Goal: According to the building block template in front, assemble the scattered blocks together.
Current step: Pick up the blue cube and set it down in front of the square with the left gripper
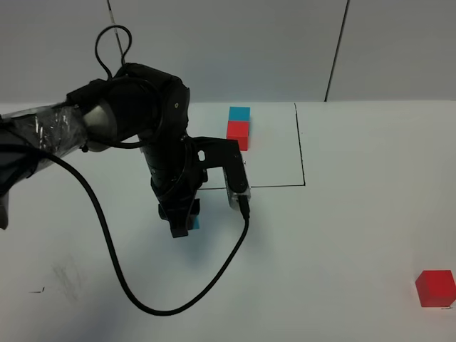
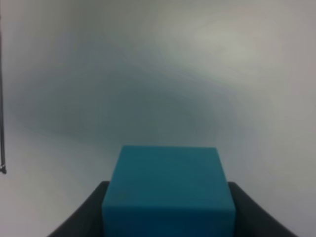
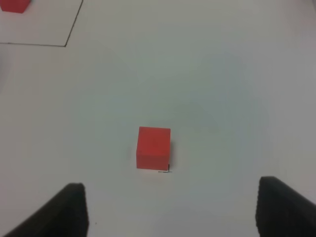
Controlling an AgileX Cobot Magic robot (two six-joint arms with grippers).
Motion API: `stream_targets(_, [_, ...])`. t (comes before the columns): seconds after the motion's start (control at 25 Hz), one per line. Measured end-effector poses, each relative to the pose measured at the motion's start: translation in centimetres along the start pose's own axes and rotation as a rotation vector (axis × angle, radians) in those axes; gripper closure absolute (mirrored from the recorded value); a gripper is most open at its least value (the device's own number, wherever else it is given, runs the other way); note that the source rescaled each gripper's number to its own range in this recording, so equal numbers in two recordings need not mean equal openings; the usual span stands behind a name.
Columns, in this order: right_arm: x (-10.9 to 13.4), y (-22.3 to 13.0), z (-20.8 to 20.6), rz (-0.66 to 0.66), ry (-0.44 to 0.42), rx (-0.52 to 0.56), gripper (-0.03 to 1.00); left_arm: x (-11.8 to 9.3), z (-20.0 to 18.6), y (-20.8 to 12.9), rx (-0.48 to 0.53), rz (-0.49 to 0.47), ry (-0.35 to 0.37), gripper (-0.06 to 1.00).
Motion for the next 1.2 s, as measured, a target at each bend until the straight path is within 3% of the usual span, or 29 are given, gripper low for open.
stream_targets(0.4, [0.0, 0.0, 0.0, 0.0, 0.0, 0.0, 0.41, -0.1, 1.3, 3.4, -0.024, 0.007, 0.008, 0.94])
stream_targets(1.2, [0.0, 0.0, 0.0, 0.0, 0.0, 0.0, 0.41, -0.7, 5.7, 2.8, 0.057, -0.011, -0.054, 0.94])
Point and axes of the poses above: a point on each arm's last joint axis where the gripper is mounted, z pointing out along that axis toward the gripper, x along the wrist's bending axis when the last joint is at zero, y = z × x, the point moved 8 cm from there along z, pointing out along that axis toward the gripper, and after that the axes turned 11 degrees about -z, right-handed, at the moved point
